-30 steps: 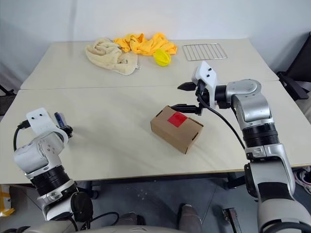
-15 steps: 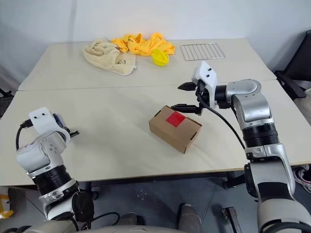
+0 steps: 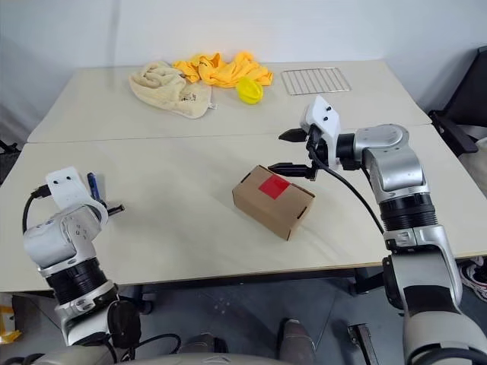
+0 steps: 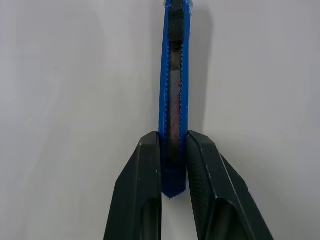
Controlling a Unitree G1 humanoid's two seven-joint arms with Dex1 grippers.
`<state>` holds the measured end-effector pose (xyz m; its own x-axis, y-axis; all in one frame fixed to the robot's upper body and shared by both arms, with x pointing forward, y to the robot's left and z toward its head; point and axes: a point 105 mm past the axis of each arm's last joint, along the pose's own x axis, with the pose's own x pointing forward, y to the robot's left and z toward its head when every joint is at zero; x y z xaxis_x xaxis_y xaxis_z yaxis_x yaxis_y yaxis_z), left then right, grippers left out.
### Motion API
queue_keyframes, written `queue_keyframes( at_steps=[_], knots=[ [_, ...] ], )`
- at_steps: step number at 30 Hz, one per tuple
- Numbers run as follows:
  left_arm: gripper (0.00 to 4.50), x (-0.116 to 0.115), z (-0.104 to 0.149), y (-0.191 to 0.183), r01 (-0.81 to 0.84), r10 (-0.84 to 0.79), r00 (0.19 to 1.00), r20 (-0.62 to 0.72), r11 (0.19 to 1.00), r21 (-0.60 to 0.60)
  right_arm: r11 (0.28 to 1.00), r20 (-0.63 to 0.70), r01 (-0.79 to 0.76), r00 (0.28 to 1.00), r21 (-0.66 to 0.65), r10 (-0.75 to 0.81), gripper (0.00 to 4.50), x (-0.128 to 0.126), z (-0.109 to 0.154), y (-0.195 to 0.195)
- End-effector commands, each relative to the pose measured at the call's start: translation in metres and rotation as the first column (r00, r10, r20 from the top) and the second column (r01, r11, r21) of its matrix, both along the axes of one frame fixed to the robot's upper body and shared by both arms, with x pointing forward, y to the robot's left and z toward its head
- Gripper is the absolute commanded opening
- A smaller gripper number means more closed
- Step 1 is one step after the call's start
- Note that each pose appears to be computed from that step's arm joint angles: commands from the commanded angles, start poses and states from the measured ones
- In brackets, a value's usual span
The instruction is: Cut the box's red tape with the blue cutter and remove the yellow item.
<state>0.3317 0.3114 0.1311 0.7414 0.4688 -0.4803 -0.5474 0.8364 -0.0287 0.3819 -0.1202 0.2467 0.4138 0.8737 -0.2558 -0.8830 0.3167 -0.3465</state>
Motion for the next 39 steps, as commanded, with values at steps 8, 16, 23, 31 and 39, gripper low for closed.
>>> queue_keyframes(
  at_steps=[8, 16, 23, 31, 39],
  knots=[
    [0.38, 0.016, 0.027, -0.025, 0.614, -0.597, 0.788, -0.151, 0.745, 0.261, 1.000, 0.094, 0.012, 0.995, 0.026, -0.015, 4.50, -0.022, 0.031, -0.012],
    [0.38, -0.010, 0.035, -0.079, 0.917, -0.943, 0.216, -0.253, 0.107, 0.384, 0.998, 0.081, 0.049, 0.995, 0.026, -0.051, 4.50, -0.050, 0.027, -0.019],
    [0.38, -0.036, 0.019, -0.099, 0.885, -0.909, -0.206, -0.361, -0.330, 0.328, 0.999, 0.034, 0.023, 0.999, -0.034, -0.022, 4.50, -0.082, 0.006, -0.004],
    [0.38, -0.032, 0.001, -0.127, 0.701, -0.770, -0.412, -0.488, -0.609, 0.370, 0.983, -0.121, -0.100, 0.989, -0.151, 0.082, 2.82, -0.127, -0.048, 0.046],
    [0.38, -0.036, -0.012, -0.138, 0.662, -0.727, -0.460, -0.510, -0.663, 0.348, 0.967, -0.050, -0.046, 0.998, -0.251, 0.034, 0.03, -0.109, -0.075, 0.069]
  ],
)
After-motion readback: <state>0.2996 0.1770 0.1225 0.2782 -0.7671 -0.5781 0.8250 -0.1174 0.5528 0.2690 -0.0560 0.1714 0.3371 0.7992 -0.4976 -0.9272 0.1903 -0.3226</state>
